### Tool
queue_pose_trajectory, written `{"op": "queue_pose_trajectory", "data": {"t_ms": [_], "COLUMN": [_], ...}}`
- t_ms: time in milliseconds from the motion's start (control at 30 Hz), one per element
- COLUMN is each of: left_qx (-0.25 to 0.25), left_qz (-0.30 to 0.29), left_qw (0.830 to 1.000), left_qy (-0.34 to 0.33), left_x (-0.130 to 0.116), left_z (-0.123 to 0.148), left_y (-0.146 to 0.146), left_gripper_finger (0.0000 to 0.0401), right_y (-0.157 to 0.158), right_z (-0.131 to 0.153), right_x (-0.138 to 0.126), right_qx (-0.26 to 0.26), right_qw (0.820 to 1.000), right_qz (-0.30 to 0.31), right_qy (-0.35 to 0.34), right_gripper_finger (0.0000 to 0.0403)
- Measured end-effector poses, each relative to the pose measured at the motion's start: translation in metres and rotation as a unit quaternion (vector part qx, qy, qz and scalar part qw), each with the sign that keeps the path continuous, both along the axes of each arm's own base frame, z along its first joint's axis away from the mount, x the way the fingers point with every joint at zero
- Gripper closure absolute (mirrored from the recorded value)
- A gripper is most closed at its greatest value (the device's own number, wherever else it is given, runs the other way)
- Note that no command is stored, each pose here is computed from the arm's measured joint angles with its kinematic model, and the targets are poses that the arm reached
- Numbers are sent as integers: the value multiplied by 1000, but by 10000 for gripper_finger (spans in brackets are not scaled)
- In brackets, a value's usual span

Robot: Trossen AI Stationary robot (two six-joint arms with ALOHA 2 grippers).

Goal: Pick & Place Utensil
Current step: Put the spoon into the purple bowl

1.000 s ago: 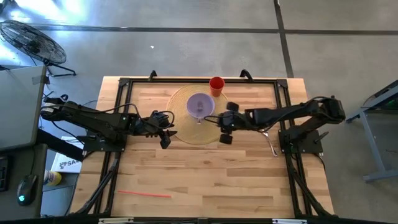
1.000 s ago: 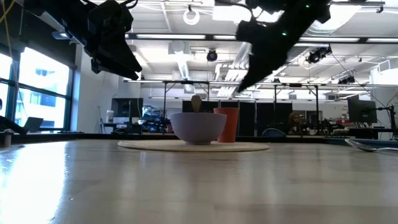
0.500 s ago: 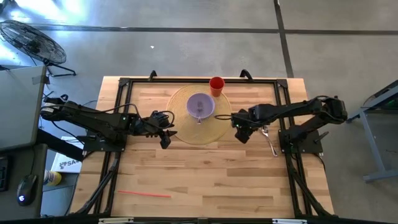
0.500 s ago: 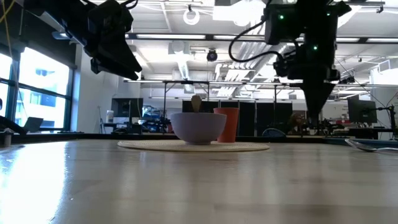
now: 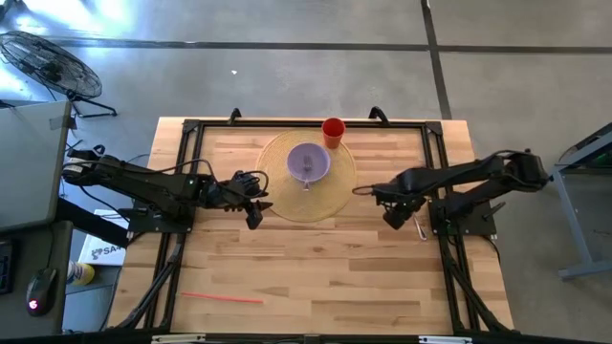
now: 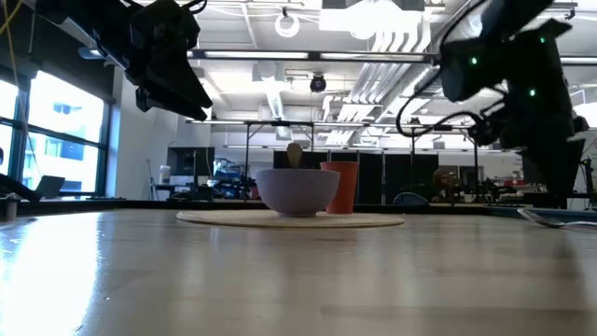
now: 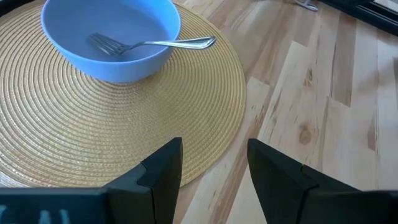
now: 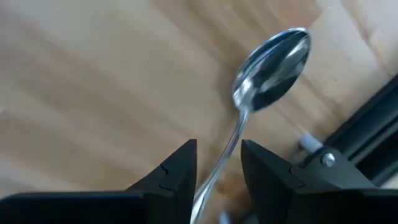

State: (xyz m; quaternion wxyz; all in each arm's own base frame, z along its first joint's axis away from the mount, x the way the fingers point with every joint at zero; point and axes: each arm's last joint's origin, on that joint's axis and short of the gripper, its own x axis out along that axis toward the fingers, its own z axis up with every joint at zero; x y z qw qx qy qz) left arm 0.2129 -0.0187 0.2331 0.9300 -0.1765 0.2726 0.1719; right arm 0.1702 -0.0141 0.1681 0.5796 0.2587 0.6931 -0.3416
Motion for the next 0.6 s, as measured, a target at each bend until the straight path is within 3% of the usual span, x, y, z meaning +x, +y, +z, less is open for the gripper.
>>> {"op": "queue_pose_trajectory", "data": {"t_ms": [333,600], "left_qx": [0,0], "left_qz": [0,1], "left_qw": [1000,1000], "left_qy": [-3,-4], "left_x": [0,0], "left_z": [0,1], "left_y": [0,0], "left_gripper_finger": [223,223], "right_y": [-16,-16], "right_z": [-30,-38], "right_x": [-25,-23], "right_qx": [26,63], "right_qw": [997,996], "right_qz": [-67,-54], "right_qy": [7,-32], "right_gripper_finger": [284,315]}}
